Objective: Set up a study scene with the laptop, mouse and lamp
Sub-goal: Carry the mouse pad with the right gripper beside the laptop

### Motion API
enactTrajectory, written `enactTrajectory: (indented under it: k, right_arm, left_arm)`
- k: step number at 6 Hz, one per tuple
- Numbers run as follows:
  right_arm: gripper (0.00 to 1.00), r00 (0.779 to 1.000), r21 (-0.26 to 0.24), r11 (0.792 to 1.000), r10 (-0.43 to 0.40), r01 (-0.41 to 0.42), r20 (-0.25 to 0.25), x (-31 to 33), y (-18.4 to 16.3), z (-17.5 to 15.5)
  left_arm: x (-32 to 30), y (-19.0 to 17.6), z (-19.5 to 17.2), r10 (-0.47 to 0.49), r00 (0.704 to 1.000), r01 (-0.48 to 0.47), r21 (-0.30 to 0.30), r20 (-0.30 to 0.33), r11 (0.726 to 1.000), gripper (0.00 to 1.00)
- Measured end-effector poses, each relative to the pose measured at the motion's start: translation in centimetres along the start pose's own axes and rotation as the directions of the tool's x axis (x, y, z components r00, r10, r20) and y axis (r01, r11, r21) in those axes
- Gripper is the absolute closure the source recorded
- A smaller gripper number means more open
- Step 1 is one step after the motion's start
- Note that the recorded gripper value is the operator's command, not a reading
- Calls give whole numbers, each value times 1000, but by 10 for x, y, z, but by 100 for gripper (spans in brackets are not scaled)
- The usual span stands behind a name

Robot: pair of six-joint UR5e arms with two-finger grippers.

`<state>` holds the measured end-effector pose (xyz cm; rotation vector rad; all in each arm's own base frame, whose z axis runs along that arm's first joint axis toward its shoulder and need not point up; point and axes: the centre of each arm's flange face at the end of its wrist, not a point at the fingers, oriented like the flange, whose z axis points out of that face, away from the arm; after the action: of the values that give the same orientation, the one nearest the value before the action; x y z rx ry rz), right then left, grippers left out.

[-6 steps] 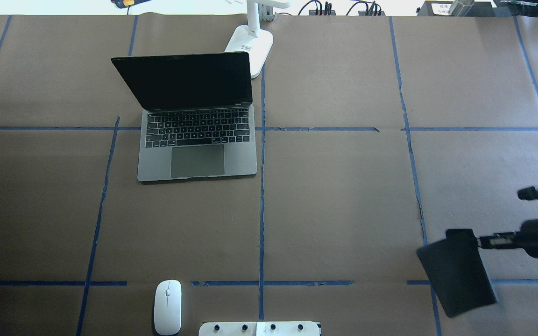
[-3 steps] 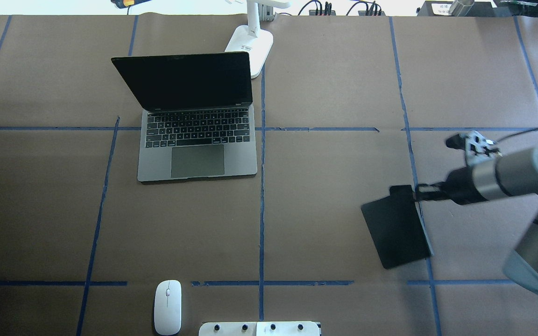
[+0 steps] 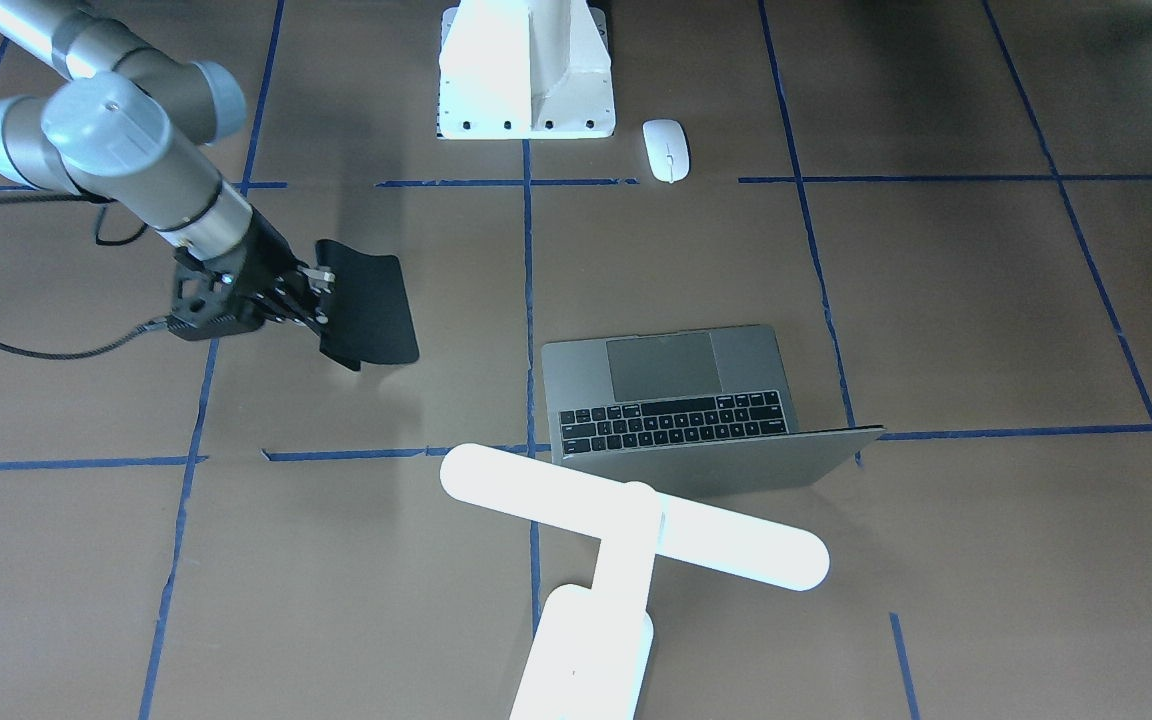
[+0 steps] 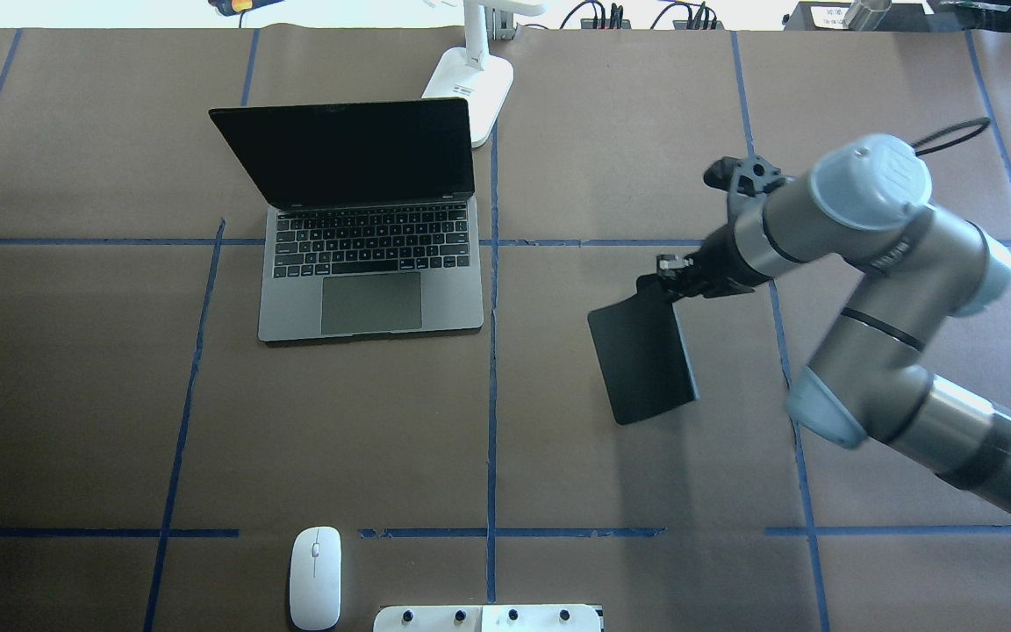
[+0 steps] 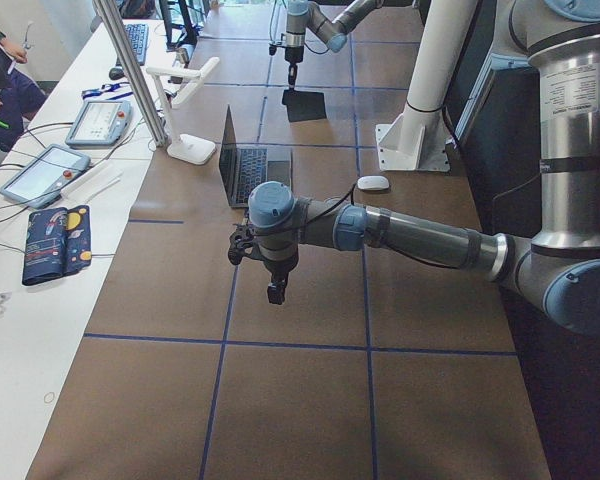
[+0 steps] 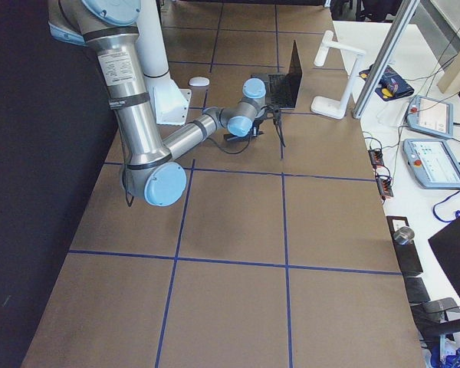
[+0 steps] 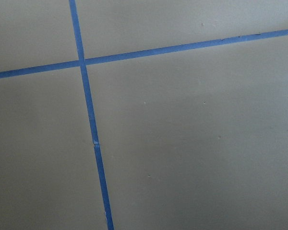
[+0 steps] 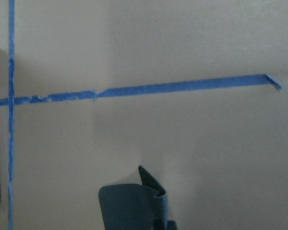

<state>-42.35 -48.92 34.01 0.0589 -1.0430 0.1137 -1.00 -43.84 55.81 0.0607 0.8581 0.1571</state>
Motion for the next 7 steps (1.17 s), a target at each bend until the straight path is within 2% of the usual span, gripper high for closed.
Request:
enactTrajectory:
  k: [2, 4, 5, 6, 7]
  right_arm:
    - [100, 995, 33, 995, 92, -91, -27, -37, -48, 26]
    - [100, 984, 81, 982, 175, -173, -23, -84, -80, 37]
    - [96, 981, 96, 977, 195, -192, -20, -101, -90, 40]
    - [66, 979, 106, 974, 203, -200, -19, -109, -94, 41]
    - [1, 976, 109, 970, 218, -215, -15, -113, -95, 41]
  left_arm:
    - [0, 0, 0, -1, 1000, 1, 1, -1, 1000, 0]
    - [0, 0, 0, -1, 1000, 1, 0, -2, 1000, 0]
    - [0, 0, 0, -1, 1000, 1, 0, -2, 1000, 0]
    - [0, 0, 0, -1, 1000, 1, 0, -2, 1000, 0]
    - [0, 0, 0, 0, 1000, 0, 0, -2, 1000, 0]
